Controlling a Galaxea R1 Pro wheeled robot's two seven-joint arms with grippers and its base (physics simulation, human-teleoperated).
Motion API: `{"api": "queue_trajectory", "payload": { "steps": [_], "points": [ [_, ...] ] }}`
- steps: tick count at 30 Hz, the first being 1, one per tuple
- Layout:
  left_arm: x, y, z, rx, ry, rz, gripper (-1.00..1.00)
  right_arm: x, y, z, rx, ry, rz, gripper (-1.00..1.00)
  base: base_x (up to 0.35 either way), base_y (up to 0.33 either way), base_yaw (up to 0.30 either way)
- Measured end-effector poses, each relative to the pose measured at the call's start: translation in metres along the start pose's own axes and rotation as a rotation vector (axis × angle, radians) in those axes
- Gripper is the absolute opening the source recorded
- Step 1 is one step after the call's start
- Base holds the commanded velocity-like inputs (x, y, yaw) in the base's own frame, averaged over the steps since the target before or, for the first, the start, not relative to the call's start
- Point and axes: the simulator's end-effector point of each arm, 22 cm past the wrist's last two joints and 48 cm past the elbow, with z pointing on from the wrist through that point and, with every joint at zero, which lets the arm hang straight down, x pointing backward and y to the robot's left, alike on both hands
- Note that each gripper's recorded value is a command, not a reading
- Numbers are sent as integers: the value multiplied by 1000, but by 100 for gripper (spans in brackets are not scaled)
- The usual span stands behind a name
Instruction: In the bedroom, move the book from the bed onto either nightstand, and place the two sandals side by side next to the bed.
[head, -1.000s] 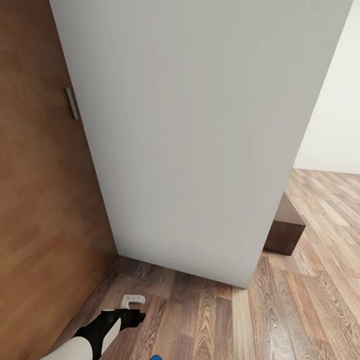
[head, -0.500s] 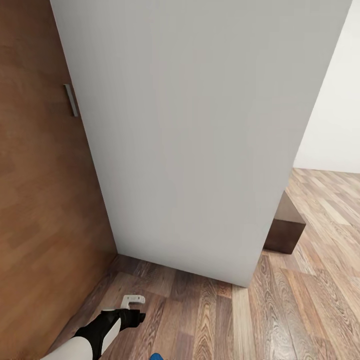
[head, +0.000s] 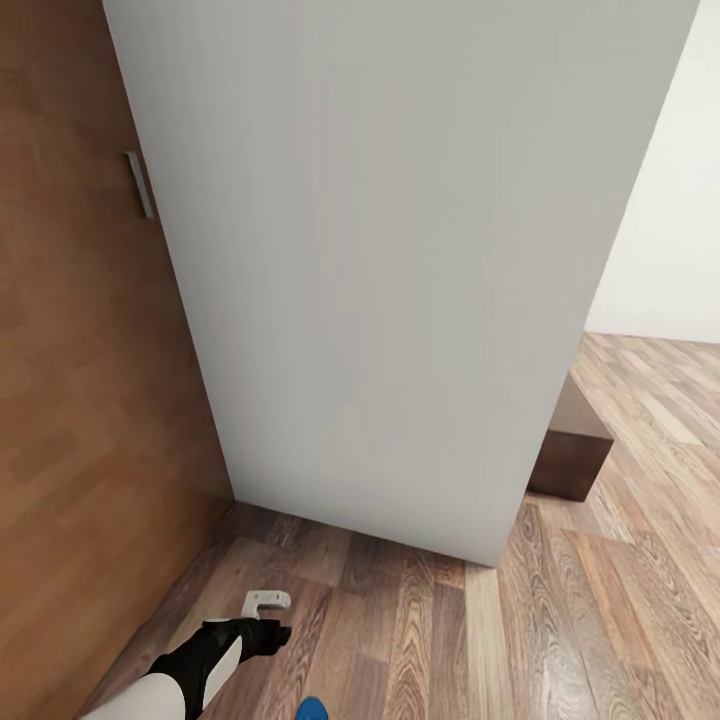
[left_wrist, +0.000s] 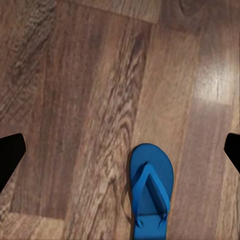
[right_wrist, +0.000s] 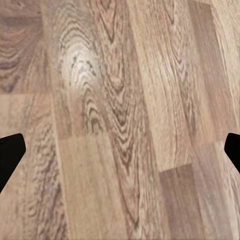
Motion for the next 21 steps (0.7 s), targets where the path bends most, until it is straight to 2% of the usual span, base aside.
{"api": "queue_trajectory", "payload": {
  "steps": [21],
  "points": [
    [36,2,35,2,15,0,100,28,18,30,-1,-13,6,100,0,0,0]
  ]
}}
